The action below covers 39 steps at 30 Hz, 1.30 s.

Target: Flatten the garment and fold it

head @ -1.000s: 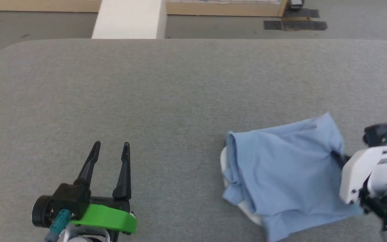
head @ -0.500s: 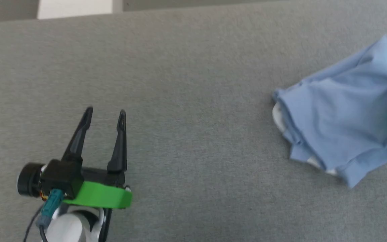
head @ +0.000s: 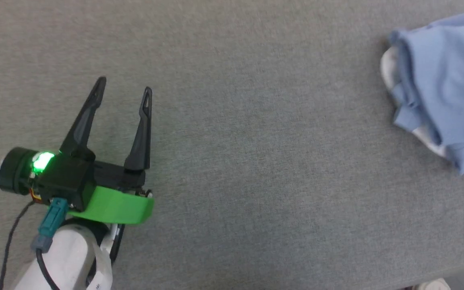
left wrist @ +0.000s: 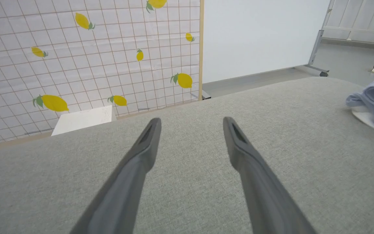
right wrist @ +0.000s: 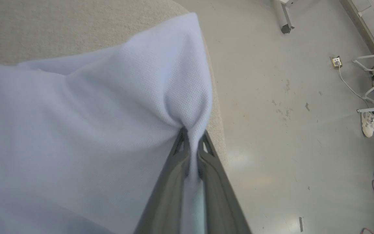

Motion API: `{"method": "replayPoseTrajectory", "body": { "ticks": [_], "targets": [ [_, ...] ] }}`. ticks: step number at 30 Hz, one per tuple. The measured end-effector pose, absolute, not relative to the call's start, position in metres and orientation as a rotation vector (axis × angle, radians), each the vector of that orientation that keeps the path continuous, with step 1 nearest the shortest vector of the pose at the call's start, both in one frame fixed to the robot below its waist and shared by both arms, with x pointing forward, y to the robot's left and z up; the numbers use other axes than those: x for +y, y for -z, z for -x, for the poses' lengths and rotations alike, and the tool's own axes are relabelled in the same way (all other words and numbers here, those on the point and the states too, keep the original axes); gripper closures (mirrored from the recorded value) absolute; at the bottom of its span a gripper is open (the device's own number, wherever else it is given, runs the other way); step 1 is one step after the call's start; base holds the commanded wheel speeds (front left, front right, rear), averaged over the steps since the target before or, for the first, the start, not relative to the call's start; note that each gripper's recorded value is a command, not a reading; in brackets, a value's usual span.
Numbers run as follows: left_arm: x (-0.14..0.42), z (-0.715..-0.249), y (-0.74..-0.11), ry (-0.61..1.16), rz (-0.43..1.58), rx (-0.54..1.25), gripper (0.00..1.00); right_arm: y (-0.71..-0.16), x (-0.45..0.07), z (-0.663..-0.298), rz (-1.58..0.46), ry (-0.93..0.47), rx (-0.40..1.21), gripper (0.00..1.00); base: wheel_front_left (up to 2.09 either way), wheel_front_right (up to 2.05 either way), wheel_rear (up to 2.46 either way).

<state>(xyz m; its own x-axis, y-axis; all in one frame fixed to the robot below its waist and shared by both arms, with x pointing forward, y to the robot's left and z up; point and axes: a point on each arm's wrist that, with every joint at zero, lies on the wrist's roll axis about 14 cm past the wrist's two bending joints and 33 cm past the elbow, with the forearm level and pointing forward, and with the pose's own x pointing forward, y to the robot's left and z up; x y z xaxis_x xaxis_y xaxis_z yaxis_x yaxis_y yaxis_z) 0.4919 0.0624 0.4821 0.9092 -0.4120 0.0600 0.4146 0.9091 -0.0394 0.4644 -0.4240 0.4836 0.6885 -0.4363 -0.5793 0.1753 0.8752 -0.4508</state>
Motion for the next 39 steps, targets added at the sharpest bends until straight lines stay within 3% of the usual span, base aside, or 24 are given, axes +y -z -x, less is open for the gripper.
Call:
{"method": "replayPoseTrajectory", "body": {
  "ticks": [13,15,18,31,39],
  "targets": [
    [0.053,-0.515,-0.443,0.453,0.050,-0.012,0.00,-0.454,-0.484,-0.458,0.514,0.480,0.827,1.00,0.00,0.00,0.00],
    [0.061,-0.520,-0.442,0.413,0.056,-0.027,0.00,-0.434,-0.486,-0.461,0.515,0.477,0.854,0.70,0.00,0.00,0.00],
    [0.069,-0.521,-0.446,0.384,0.051,-0.047,0.00,-0.424,-0.486,-0.464,0.515,0.471,0.858,0.00,0.00,0.00,0.00],
    [0.086,-0.505,-0.484,0.296,0.051,-0.128,0.00,-0.458,-0.481,-0.465,0.489,0.460,0.743,0.00,0.00,0.00,0.00],
    [0.101,-0.475,-0.509,0.243,0.001,-0.149,0.00,-0.488,-0.430,-0.466,0.349,0.358,0.548,0.00,0.00,0.00,0.00]
  ]
}}
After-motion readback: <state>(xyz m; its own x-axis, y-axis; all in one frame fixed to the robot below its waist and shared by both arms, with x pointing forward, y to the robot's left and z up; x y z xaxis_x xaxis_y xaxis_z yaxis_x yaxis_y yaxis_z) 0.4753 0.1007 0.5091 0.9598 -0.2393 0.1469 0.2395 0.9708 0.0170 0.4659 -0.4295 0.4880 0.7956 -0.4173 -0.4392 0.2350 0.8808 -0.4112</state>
